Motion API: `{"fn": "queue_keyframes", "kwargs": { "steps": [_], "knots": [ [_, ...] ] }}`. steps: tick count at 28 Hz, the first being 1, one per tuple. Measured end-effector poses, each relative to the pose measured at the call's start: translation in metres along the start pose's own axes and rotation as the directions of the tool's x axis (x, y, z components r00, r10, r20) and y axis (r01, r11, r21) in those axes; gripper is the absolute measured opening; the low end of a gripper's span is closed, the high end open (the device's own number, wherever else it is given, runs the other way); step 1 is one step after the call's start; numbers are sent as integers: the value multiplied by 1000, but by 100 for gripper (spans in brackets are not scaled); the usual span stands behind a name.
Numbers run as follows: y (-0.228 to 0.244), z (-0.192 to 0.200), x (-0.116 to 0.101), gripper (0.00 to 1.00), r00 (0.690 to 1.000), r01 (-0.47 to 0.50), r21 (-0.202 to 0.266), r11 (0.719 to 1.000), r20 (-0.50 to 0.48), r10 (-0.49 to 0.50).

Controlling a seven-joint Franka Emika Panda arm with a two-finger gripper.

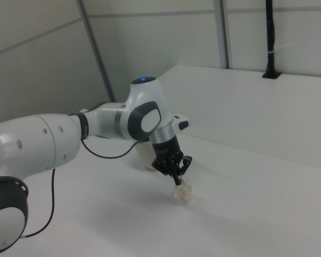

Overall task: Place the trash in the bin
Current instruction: 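Lift the paper ball and carry it over the cream bin's opening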

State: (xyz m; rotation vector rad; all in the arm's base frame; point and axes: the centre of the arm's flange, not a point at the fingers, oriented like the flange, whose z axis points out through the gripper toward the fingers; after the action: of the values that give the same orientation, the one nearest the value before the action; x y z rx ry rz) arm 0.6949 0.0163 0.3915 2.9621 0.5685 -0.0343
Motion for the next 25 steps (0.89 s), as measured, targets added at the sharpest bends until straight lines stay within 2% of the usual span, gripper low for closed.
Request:
{"fn": "queue_keyframes", "kwargs": {
  "steps": [9,11,14,18,21,25],
  "knots": [
    [6,-81,-19,1,996,-25,-19,1000,-83,24],
    [3,-97,-22,1,993,-35,6,999,-116,35],
    [-4,-122,-23,1,983,-49,69,996,-172,60],
    [-17,-140,-17,1,966,-50,139,989,-245,83],
    [-34,-151,-5,1,942,-35,152,988,-324,84],
    [-57,-157,15,1,900,-62,157,986,-418,123]
  ]
}}
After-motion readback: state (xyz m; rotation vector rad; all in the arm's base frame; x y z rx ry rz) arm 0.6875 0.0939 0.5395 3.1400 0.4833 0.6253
